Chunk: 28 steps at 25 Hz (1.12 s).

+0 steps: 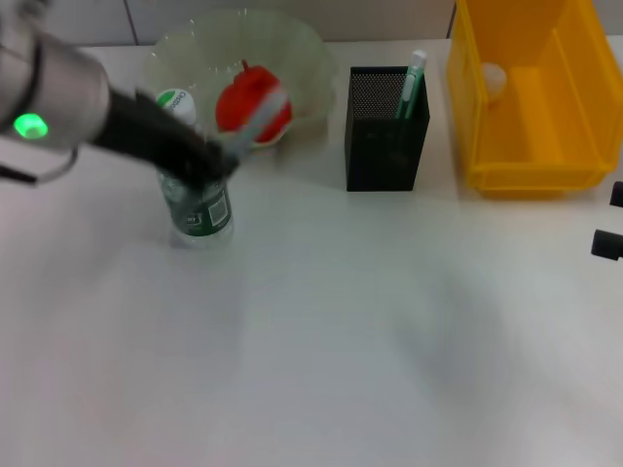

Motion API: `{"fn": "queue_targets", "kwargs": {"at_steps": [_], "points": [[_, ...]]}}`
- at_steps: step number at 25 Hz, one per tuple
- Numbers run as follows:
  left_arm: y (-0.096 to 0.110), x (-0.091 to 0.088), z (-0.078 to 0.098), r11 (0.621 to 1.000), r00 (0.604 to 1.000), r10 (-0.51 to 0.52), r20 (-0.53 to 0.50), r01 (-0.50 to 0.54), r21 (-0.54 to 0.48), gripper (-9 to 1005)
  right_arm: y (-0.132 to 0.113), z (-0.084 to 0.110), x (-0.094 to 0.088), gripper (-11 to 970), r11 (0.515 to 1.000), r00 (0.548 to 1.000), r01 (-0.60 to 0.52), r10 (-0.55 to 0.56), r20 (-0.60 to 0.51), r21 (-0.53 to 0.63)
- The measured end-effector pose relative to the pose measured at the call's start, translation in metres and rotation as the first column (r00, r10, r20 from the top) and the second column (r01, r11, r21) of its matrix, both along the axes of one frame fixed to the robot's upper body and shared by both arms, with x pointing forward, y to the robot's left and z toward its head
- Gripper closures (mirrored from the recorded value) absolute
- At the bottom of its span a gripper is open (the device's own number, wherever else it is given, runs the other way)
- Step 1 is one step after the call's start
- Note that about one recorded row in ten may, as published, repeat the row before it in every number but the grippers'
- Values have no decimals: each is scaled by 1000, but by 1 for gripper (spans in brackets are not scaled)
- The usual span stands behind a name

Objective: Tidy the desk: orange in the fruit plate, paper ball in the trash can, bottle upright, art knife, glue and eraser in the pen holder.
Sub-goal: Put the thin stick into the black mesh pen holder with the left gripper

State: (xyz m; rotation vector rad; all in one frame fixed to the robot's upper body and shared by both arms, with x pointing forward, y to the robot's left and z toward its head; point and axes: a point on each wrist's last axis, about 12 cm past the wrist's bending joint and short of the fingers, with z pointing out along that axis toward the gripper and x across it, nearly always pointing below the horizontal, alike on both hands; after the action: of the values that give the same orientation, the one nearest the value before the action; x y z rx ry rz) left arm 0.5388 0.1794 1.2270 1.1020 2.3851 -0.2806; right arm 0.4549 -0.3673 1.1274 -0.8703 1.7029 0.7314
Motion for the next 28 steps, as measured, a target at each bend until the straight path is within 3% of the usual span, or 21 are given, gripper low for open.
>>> {"fn": "queue_targets", "kwargs": {"at_steps": [1,2,3,4,6,7,9,11,12,13,15,17,18,20,21,22,26,28], "points": [[0,0,0,1000,1000,0,0,0,0,844,-1,0,0,331,1000,1000,5,-5,-5,6],[14,4,24,992,996,-3,93,15,-123,844,-1,1,0,331,1000,1000,10,-10,-11,12],[14,4,24,992,996,-3,93,15,-123,844,-2,2,0,331,1000,1000,14,-14,-18,17],[16,6,34,978,990,-23,141,51,-201,844,-2,3,0,331,1000,1000,17,-16,-23,20],[17,7,39,966,985,-34,167,75,-248,843,-2,6,-1,331,1000,1000,16,-16,-27,21],[11,12,46,921,969,-58,240,144,-362,843,-2,8,-1,331,1000,1000,13,-12,-27,22],[3,20,45,876,953,-59,297,192,-442,843,0,11,-1,331,1000,1000,0,1,-22,30],[0,23,43,865,952,-60,301,200,-460,843,1,13,-1,331,999,1000,-11,11,-13,41],[-12,34,34,822,949,-54,311,219,-526,843,2,13,0,330,999,1000,-16,17,-10,46],[-17,40,28,805,950,-45,308,217,-552,843,3,13,0,330,999,1000,-20,21,-10,49],[-21,45,21,795,953,-38,300,211,-569,843,4,14,1,330,998,999,-30,31,-8,53],[-38,64,-6,766,960,-6,279,183,-617,843,5,13,1,330,998,999,-38,38,-9,56],[-43,68,-11,757,960,5,280,180,-629,843,6,13,1,330,997,999,-41,41,-7,58],[-43,68,-11,757,960,5,280,180,-629,843,7,12,1,330,997,999,-48,49,-7,62],[-49,73,-19,749,960,15,279,174,-639,843,8,12,1,330,996,998,-55,55,-7,65],[-61,84,-39,742,958,51,282,152,-653,843,8,13,1,330,996,998,-61,61,-7,67],[-67,89,-50,748,955,75,287,137,-650,845,8,12,-1,330,996,998,-68,68,-5,62],[-74,93,-66,764,951,104,290,111,-636,846,6,10,-2,331,997,998,-58,58,-6,54]]}}
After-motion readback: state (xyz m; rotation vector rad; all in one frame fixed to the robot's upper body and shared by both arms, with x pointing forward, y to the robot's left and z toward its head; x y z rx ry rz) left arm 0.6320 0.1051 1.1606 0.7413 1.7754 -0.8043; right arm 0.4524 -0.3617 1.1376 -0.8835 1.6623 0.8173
